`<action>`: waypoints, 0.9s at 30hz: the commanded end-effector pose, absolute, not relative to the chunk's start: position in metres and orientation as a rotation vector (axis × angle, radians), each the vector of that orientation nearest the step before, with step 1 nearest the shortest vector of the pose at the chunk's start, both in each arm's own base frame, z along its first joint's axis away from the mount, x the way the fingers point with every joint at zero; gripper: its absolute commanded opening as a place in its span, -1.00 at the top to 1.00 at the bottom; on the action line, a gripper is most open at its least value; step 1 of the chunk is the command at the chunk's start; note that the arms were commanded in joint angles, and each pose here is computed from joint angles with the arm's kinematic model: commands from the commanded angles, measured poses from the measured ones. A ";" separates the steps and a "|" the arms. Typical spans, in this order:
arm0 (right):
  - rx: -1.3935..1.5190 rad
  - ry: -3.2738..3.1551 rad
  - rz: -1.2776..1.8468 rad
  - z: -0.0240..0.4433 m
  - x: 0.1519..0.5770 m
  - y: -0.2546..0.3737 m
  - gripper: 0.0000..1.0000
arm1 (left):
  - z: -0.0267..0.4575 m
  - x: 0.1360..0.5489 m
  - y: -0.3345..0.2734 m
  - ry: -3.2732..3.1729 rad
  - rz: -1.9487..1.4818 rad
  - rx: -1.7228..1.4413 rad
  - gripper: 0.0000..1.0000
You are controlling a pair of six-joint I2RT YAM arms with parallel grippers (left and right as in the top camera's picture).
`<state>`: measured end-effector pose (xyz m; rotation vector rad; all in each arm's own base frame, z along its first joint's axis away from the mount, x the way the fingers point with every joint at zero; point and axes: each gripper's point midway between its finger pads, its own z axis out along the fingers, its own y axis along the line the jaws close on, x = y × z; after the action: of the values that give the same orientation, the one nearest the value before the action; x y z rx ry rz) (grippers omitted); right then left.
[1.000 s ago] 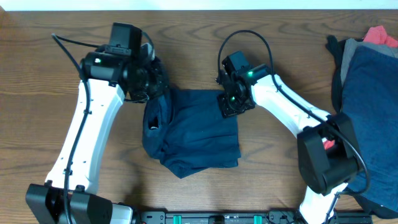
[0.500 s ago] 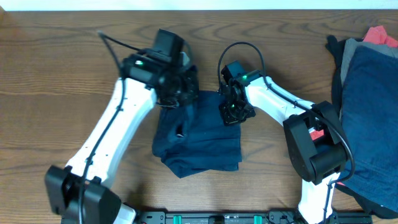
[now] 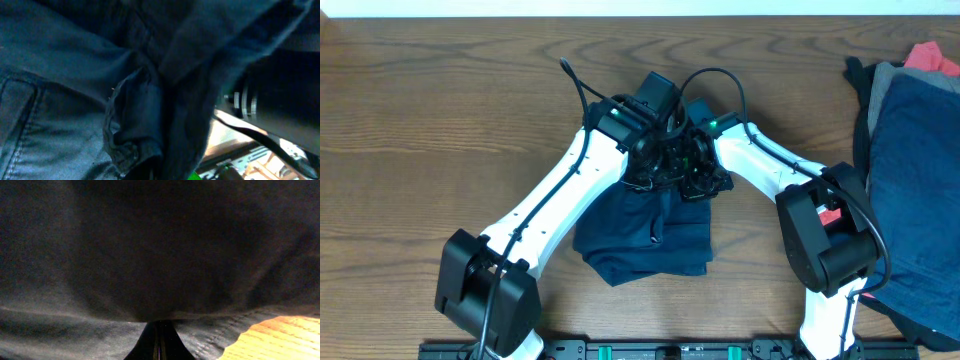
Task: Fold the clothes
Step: 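Open both grippers and lift them away from the folded shorts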
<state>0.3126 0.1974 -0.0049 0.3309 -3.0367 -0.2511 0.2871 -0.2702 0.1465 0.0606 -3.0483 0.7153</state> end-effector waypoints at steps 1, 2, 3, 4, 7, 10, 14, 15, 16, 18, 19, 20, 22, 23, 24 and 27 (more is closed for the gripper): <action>0.277 -3.028 -0.079 -0.023 0.309 0.176 0.95 | 0.170 0.287 -0.286 -2.991 0.904 0.044 0.86; 0.267 -3.025 -0.086 -0.022 0.308 0.177 0.97 | 0.177 0.289 -0.290 -2.981 0.967 0.033 0.82; 0.259 -3.021 -0.102 -0.020 0.307 0.179 0.97 | 0.183 0.291 -0.291 -2.977 1.008 0.027 0.74; 0.257 -3.017 -0.115 -0.018 0.306 0.180 0.98 | 0.189 0.294 -0.291 -2.977 1.045 0.025 0.52; 0.251 -3.036 -0.123 0.001 0.311 0.180 0.97 | 0.201 0.297 -0.283 -2.991 1.081 0.048 -0.46; 0.210 -3.096 -0.115 0.030 0.326 0.172 0.92 | 0.214 0.299 -0.270 -3.001 1.119 0.063 -0.63; 0.062 -3.227 -0.042 0.088 0.351 0.141 0.89 | 0.231 0.318 -0.227 -3.104 1.132 0.111 -0.64; 0.047 -3.258 -0.039 0.101 0.355 0.135 0.89 | 0.233 0.323 -0.214 -3.129 1.120 0.152 -0.69; 0.035 -3.294 -0.040 0.117 0.360 0.130 0.89 | 0.233 0.330 -0.200 -3.159 1.100 0.191 -0.78; 0.073 -3.364 -0.089 0.147 0.365 0.128 0.88 | 0.230 0.342 -0.174 -3.205 1.059 0.248 -0.88; 0.100 -3.384 -0.125 0.156 0.365 0.130 0.88 | 0.226 0.348 -0.162 -3.219 1.032 0.279 -0.91; 0.144 -3.398 -0.180 0.165 0.363 0.135 0.88 | 0.222 0.351 -0.154 -3.224 1.005 0.306 -0.93; 0.236 -3.388 -0.293 0.176 0.355 0.147 0.87 | 0.210 0.357 -0.142 -3.211 0.964 0.342 -0.97; 0.276 -3.368 -0.342 0.177 0.350 0.154 0.87 | 0.203 0.360 -0.139 -3.206 0.947 0.335 -0.98; 0.305 -3.347 -0.373 0.176 0.346 0.159 0.86 | 0.197 0.362 -0.138 -3.199 0.931 0.320 -0.98; 0.389 -3.269 -0.427 0.163 0.332 0.179 0.86 | 0.171 0.367 -0.139 -3.156 0.879 0.293 -0.99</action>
<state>0.3474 0.1537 0.1864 0.2468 -3.3918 -0.3401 0.3602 -0.1390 0.1927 0.3843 -3.1642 0.9424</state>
